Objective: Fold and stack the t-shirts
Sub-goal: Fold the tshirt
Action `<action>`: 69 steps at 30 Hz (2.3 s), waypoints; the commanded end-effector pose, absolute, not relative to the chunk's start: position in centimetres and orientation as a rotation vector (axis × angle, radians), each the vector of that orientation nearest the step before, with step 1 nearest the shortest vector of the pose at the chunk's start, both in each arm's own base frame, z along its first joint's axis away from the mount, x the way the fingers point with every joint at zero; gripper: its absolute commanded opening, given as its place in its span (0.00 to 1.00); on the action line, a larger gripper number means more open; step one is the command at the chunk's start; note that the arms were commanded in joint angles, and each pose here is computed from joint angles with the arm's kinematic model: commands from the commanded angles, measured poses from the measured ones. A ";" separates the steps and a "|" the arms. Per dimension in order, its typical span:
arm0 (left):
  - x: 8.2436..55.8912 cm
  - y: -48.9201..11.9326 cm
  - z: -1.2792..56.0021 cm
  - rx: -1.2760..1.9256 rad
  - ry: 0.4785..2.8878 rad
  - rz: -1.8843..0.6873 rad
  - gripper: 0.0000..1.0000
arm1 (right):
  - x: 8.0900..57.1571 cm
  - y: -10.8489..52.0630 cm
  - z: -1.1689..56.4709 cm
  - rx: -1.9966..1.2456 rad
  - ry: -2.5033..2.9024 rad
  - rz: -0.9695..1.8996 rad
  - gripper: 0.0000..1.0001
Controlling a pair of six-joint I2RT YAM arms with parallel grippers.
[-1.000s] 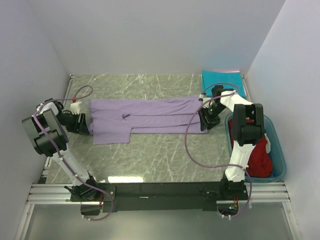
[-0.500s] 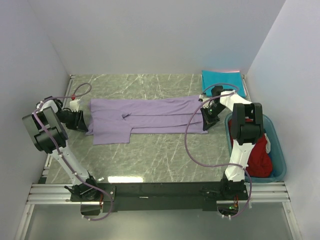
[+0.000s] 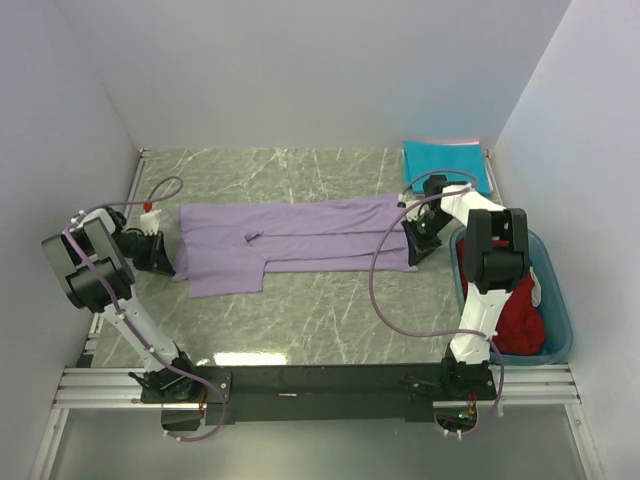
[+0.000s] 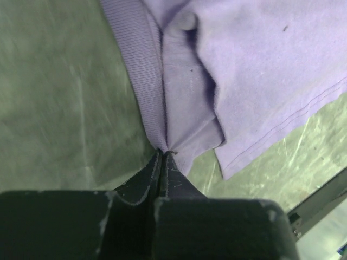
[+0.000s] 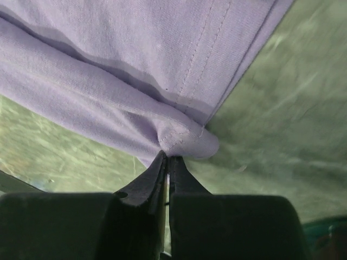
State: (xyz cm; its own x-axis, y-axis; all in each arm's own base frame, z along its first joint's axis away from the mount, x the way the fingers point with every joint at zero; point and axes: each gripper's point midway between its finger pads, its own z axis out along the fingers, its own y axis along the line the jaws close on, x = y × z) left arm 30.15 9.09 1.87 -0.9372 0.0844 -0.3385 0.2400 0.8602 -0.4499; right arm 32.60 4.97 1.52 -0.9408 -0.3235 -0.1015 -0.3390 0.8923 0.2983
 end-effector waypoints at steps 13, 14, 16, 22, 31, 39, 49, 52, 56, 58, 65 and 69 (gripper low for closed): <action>29.1 8.1 10.1 0.353 2.618 -0.706 0.44 | 33.3 2.5 8.9 -0.777 2.842 0.270 0.43; 28.7 7.4 10.7 0.394 2.615 -0.704 0.44 | 33.9 2.5 9.5 -0.789 2.819 0.258 0.43; 28.0 6.8 10.4 0.450 2.630 -0.691 0.46 | 34.4 2.8 10.1 -0.831 2.794 0.228 0.42; 26.1 3.8 8.7 0.619 2.663 -0.691 0.55 | 35.5 5.7 9.2 -1.042 2.722 0.115 0.44; 30.6 -0.8 8.6 0.756 2.569 -0.635 0.56 | 36.3 6.8 6.1 -1.308 2.681 -0.067 0.50; 36.0 -5.4 9.0 1.001 2.475 -0.613 0.59 | 36.0 6.3 5.2 -1.456 2.658 -0.077 0.53; 36.4 -7.6 5.8 1.186 2.487 -0.632 0.60 | 35.5 5.4 4.1 -1.543 2.666 -0.066 0.54; 36.0 -7.3 4.9 1.203 2.507 -0.629 0.59 | 35.5 5.3 3.9 -1.558 2.672 -0.054 0.55; 35.3 -7.1 4.2 1.219 2.526 -0.635 0.55 | 35.5 5.3 3.6 -1.579 2.674 -0.044 0.56; 35.1 -7.1 4.2 1.227 2.527 -0.633 0.53 | 35.5 5.3 3.6 -1.582 2.680 -0.043 0.54; 34.8 -6.9 3.7 1.242 2.538 -0.633 0.50 | 35.3 5.1 2.9 -1.601 2.701 -0.041 0.39; 34.9 -6.8 3.6 1.257 2.530 -0.630 0.38 | 35.4 5.1 2.9 -1.601 2.698 -0.042 0.24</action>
State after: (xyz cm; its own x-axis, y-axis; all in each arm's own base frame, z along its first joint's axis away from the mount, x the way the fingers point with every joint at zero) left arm 35.06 -6.87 3.92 -0.6179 0.6767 -0.4003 0.7851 0.5588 -0.2673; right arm 34.91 5.44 2.35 -0.4816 -0.8764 0.0062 -0.8763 0.4815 -0.0144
